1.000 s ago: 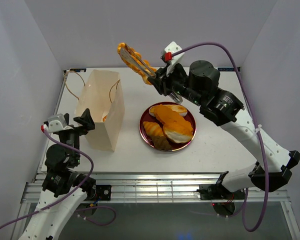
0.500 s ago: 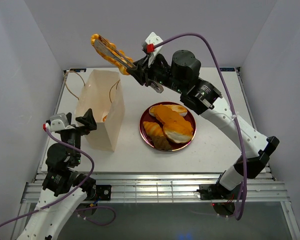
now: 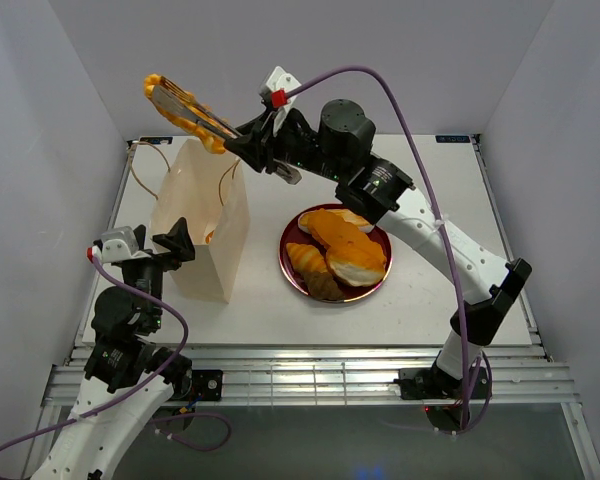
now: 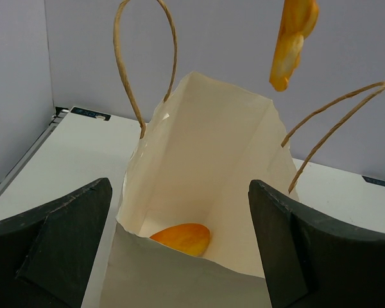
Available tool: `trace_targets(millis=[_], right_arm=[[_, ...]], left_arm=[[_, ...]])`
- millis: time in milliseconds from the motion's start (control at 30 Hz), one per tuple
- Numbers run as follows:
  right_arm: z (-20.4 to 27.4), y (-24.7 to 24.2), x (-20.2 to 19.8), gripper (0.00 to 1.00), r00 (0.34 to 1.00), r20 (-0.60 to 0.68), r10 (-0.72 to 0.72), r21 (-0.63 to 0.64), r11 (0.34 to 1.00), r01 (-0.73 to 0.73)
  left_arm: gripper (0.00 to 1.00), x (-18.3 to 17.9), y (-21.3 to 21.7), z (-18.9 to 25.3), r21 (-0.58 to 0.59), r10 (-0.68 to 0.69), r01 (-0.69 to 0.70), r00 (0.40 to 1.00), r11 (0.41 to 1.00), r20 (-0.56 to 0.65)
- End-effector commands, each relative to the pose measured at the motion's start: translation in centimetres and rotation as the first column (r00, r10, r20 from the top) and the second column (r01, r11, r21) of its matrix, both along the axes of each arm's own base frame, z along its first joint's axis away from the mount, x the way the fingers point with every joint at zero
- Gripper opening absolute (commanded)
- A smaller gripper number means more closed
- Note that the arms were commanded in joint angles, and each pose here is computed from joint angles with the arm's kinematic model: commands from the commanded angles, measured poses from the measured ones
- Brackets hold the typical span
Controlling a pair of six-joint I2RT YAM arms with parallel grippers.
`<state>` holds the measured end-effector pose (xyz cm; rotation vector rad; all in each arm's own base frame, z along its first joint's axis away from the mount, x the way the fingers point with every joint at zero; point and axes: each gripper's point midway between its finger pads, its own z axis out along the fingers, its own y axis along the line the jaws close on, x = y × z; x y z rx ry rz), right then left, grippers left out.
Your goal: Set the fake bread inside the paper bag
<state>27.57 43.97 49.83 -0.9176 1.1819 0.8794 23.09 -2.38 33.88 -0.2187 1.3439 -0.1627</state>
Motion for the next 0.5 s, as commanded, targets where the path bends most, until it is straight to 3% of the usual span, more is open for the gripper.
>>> trace_targets(millis=[0, 467], right_arm=[[3.7, 0.1, -1.9, 0.35, 0.997, 0.049, 0.062, 0.133, 0.989, -0.068], [-1.0, 0.0, -4.6, 0.35, 0.977, -0.096, 0.189, 0.155, 0.973, -0.173]], left_arm=[[0.98, 0.0, -0.3, 0.0, 0.004, -0.018, 0.018, 1.0, 1.0, -0.003], [0.98, 0.0, -0.4, 0.0, 0.005, -0.018, 0.018, 1.0, 1.0, -0.004]])
